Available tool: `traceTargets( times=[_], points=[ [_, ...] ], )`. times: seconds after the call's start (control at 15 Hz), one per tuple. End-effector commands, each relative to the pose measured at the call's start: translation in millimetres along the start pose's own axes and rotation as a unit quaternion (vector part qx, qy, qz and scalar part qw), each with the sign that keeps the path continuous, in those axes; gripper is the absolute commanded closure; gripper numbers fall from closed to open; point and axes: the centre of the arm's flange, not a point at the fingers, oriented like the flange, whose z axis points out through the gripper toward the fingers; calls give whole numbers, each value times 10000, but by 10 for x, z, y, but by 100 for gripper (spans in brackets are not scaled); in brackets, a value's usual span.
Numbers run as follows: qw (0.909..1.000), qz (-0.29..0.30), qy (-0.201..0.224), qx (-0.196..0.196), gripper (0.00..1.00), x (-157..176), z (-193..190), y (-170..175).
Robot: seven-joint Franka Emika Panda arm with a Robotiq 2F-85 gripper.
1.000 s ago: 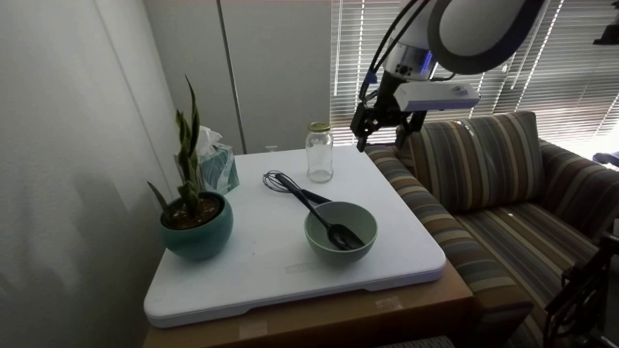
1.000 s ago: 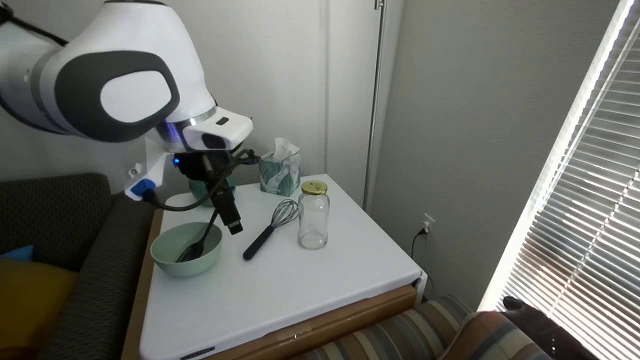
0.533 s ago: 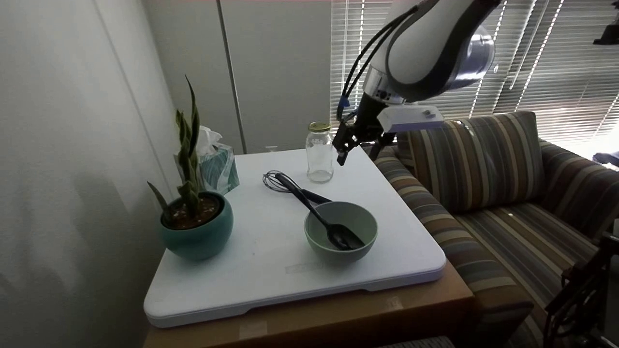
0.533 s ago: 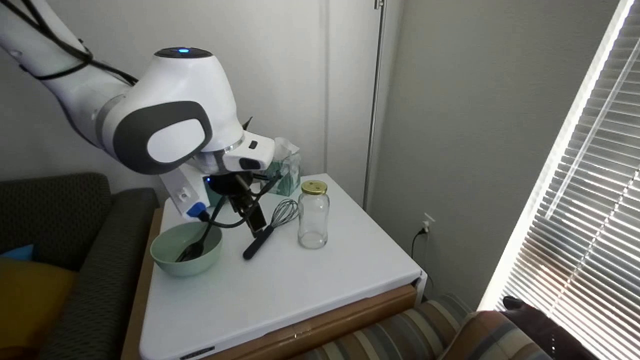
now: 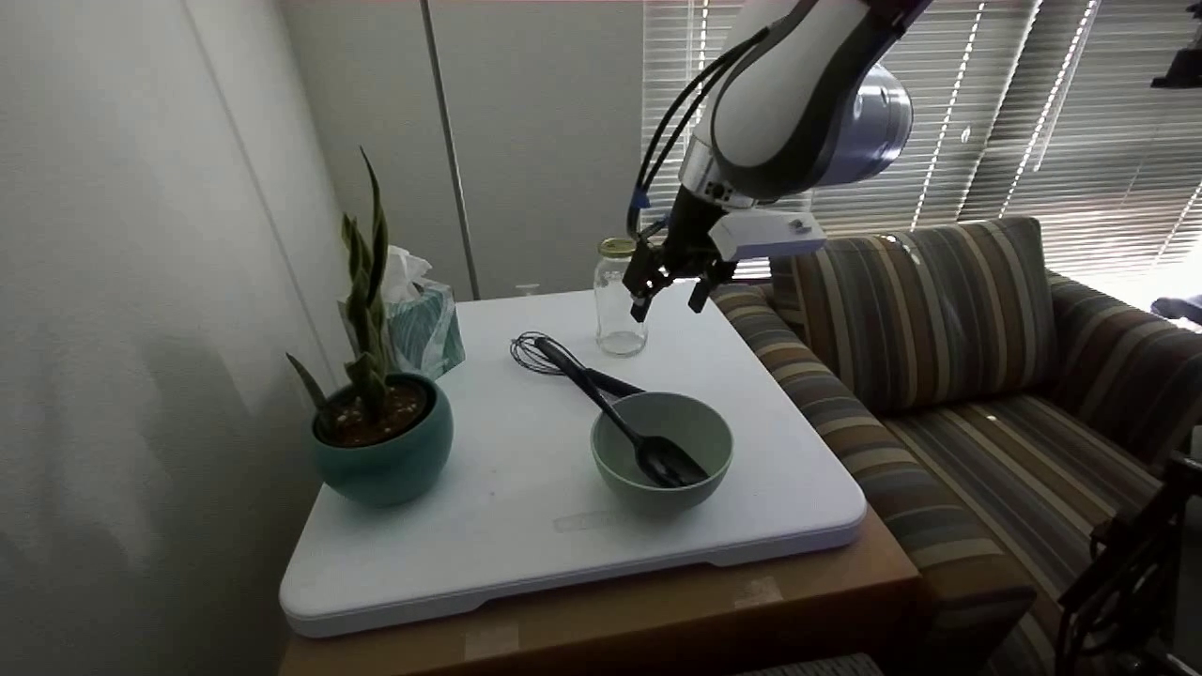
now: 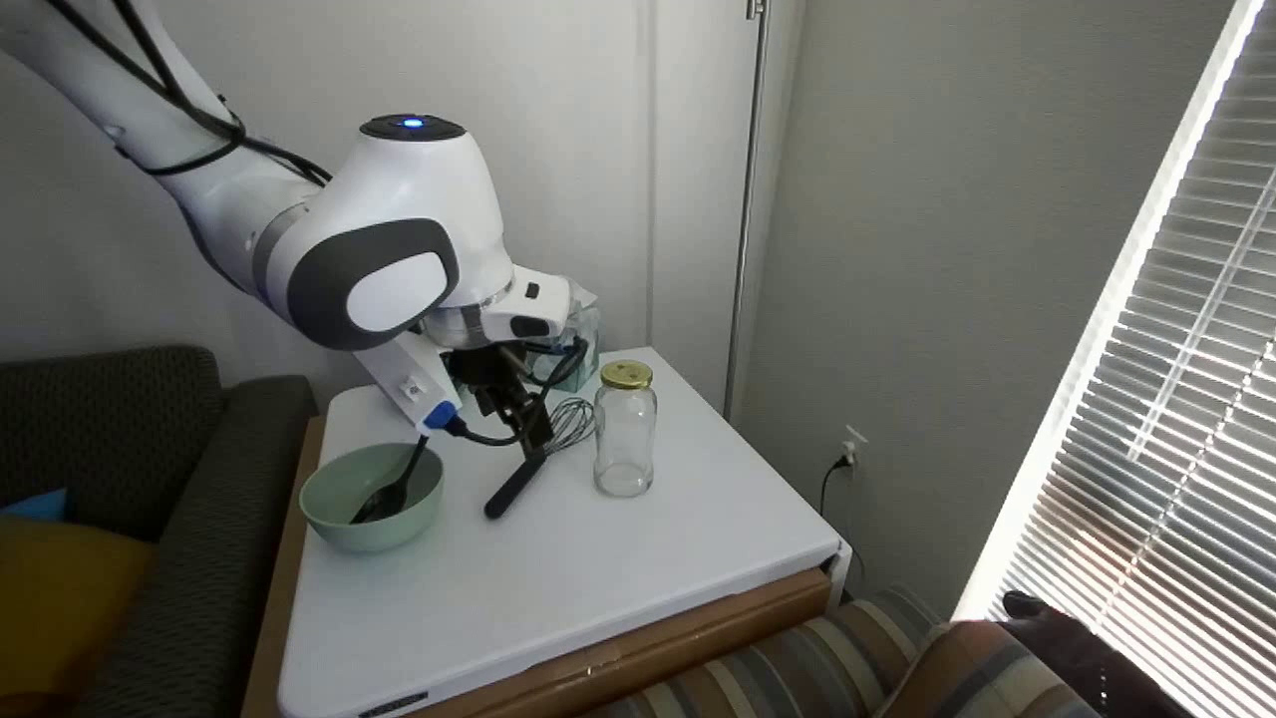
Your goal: Move the whisking spoon to the right of the table
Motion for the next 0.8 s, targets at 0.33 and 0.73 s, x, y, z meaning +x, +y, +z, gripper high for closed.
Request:
traceTargets(
  times=[0.33, 0.73],
  points=[
    [9953, -830, -380, -332, 0, -44, 481, -239],
    [9793, -1806, -261, -876, 0, 77, 642, -536]
  ],
)
